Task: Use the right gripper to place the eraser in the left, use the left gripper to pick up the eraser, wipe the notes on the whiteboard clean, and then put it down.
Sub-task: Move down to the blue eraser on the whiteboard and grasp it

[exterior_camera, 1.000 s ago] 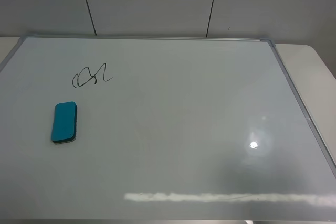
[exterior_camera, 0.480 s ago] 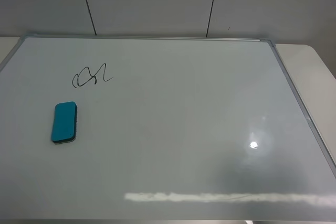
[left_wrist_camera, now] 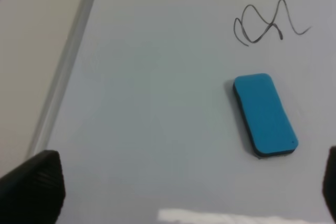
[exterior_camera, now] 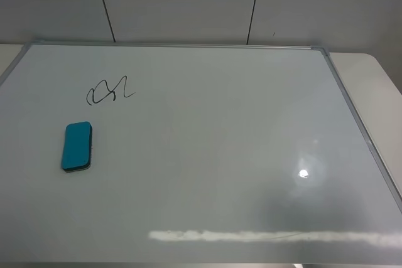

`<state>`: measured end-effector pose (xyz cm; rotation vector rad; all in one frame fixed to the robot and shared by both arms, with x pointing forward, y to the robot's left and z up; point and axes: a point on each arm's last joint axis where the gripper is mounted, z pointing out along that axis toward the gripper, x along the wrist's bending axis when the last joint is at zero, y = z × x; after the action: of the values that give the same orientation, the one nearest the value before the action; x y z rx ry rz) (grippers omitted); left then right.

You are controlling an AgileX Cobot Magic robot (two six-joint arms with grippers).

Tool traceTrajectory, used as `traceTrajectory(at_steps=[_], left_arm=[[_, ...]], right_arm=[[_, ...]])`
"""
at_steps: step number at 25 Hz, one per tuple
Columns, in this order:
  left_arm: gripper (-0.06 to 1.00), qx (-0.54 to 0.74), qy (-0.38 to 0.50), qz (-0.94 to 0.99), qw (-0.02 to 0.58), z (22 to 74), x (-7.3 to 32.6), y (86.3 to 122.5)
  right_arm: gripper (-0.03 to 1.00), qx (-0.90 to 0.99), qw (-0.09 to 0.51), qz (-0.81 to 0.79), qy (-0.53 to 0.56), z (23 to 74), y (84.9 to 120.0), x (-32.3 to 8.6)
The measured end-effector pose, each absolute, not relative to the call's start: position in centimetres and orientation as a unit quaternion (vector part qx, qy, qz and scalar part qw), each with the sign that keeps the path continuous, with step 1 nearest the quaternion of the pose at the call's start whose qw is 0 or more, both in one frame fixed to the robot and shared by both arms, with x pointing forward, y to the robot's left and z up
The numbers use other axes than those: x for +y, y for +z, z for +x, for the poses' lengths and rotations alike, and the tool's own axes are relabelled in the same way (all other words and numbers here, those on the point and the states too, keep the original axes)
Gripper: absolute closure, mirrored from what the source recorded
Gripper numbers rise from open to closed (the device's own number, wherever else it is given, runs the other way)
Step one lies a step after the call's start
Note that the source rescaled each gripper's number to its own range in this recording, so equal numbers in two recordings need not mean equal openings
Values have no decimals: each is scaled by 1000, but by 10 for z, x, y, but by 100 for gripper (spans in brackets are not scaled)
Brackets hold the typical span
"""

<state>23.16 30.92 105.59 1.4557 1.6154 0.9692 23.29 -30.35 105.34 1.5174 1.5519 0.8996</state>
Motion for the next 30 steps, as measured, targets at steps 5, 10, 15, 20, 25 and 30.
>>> traceTrajectory(at_steps=[5, 10, 15, 20, 25, 30], left_arm=[[-6, 630, 380, 568, 370, 232, 310, 1056], [-6, 630, 381, 567, 369, 232, 310, 1056], [-6, 627, 381, 570, 368, 232, 310, 1056], [-6, 638, 368, 590, 330, 242, 311, 1067], [-6, 684, 298, 622, 238, 282, 312, 1082], [-6, 728, 214, 635, 146, 343, 311, 1079]], right_arm=[[-2, 609, 386, 596, 353, 233, 1053, -303], [-2, 609, 386, 596, 353, 233, 1053, -303], [-2, 609, 386, 596, 353, 233, 1053, -303], [-2, 609, 386, 596, 353, 233, 1053, -303], [-2, 609, 386, 596, 353, 233, 1053, -303], [-2, 609, 386, 596, 353, 233, 1053, -303]])
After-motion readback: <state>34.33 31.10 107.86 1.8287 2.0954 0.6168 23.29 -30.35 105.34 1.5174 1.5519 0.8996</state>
